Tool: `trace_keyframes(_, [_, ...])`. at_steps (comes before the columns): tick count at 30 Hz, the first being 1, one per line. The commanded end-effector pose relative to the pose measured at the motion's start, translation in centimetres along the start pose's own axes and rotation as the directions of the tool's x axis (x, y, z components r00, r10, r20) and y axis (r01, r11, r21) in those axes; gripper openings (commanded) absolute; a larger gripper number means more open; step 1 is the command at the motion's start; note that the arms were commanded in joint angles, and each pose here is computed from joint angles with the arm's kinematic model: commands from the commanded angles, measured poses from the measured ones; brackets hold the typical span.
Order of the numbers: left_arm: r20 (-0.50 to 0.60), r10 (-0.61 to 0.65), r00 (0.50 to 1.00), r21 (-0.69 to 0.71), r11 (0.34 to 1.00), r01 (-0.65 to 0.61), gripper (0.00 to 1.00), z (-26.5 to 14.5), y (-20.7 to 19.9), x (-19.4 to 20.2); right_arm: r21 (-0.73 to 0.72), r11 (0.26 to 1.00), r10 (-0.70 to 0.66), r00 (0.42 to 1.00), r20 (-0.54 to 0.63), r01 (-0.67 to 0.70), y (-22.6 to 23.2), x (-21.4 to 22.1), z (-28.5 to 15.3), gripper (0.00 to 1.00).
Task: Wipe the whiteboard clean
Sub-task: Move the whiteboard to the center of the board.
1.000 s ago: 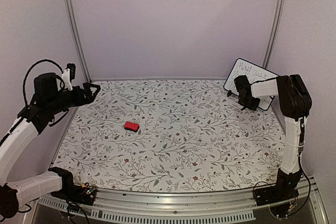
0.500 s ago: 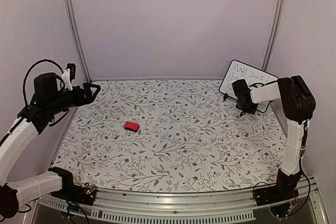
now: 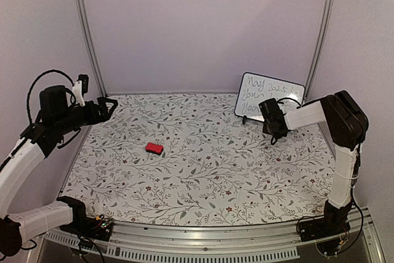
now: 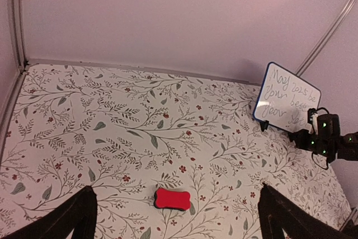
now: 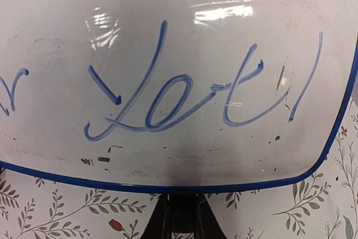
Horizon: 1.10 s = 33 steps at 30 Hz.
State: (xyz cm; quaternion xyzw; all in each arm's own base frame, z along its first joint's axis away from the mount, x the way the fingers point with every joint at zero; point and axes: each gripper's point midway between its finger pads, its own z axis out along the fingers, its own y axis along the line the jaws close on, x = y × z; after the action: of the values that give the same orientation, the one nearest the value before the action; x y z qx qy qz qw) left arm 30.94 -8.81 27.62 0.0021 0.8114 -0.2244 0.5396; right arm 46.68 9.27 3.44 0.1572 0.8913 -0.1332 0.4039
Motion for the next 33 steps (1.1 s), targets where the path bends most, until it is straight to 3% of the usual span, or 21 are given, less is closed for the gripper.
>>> trace_keyframes(1, [0.021,0.000,1.000,-0.008,1.000,0.000,1.00,-0.1,0.3,-0.4,-0.111,0.990,-0.092,0.996,0.001,0.091,2.4,1.0,-1.2,0.00])
trace_keyframes(11, [0.013,-0.001,1.000,-0.013,1.000,0.001,1.00,0.2,0.5,-0.2,-0.278,0.947,-0.155,0.987,0.040,0.160,5.7,1.1,-2.3,0.00])
trace_keyframes(25, [0.007,-0.001,1.000,-0.012,1.000,0.001,1.00,0.3,0.5,-0.1,-0.337,0.907,-0.236,0.968,0.085,0.250,7.9,1.2,-3.0,0.01])
trace_keyframes(31, [0.006,-0.001,1.000,-0.013,1.000,0.001,1.00,0.3,0.5,0.0,-0.335,0.906,-0.244,0.966,0.089,0.260,7.8,0.8,-3.2,0.21])
trace_keyframes(33, [0.004,-0.002,1.000,-0.013,1.000,0.002,1.00,0.4,0.5,0.0,-0.337,0.906,-0.241,0.966,0.089,0.257,7.8,0.6,-3.5,0.23])
